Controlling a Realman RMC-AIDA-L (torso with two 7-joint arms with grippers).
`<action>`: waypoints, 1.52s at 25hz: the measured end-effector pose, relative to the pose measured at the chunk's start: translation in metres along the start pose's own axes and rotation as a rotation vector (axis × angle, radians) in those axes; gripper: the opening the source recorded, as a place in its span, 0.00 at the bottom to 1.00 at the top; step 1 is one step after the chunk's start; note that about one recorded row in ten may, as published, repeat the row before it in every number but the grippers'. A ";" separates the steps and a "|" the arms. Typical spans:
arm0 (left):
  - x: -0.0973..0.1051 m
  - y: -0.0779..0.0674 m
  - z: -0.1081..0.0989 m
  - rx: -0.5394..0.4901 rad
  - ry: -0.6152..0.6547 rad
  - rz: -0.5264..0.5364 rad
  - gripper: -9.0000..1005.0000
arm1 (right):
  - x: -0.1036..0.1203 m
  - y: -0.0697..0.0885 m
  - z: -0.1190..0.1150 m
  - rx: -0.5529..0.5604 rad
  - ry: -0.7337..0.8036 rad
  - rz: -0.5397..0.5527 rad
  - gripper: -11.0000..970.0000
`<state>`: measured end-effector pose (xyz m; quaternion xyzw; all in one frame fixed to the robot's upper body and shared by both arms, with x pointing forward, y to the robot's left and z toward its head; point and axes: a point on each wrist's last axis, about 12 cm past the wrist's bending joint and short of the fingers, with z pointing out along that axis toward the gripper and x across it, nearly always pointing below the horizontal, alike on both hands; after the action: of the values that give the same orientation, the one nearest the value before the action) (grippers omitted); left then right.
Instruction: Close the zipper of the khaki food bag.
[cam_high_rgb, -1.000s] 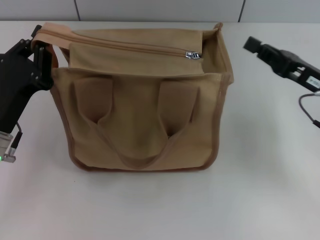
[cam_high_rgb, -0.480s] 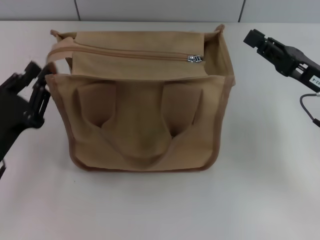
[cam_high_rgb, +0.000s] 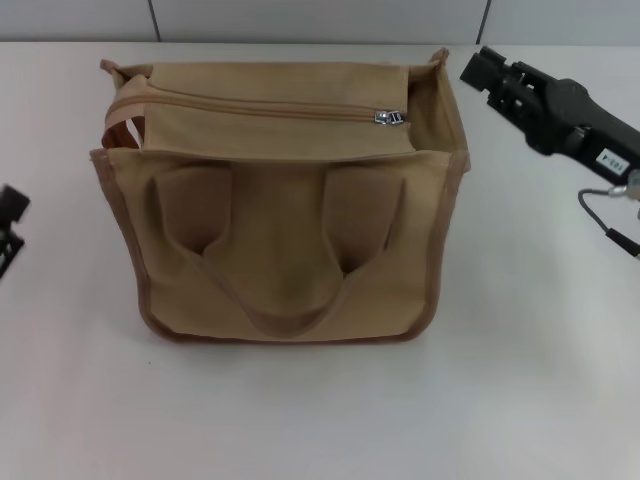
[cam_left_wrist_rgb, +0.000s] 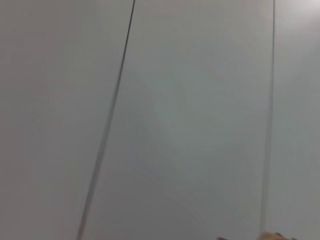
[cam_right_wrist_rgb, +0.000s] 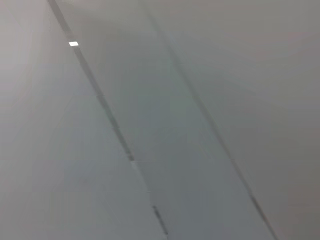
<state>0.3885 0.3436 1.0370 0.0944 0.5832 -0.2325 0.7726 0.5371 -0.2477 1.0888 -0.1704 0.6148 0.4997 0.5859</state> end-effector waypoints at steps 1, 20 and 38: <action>0.000 0.000 0.000 0.000 0.000 0.000 0.66 | 0.001 0.004 -0.001 -0.028 -0.007 -0.039 0.25; 0.002 -0.007 0.023 0.712 0.412 -0.085 0.78 | 0.040 0.048 -0.010 -0.482 0.264 -0.331 0.76; 0.010 -0.015 0.031 0.866 0.535 -0.085 0.78 | 0.064 0.050 0.015 -0.601 0.607 -0.266 0.85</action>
<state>0.4100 0.3150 1.0388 0.4380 0.6141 -0.4519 0.4762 0.4889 -0.1894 1.0557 -0.5497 0.5593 0.5035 0.3626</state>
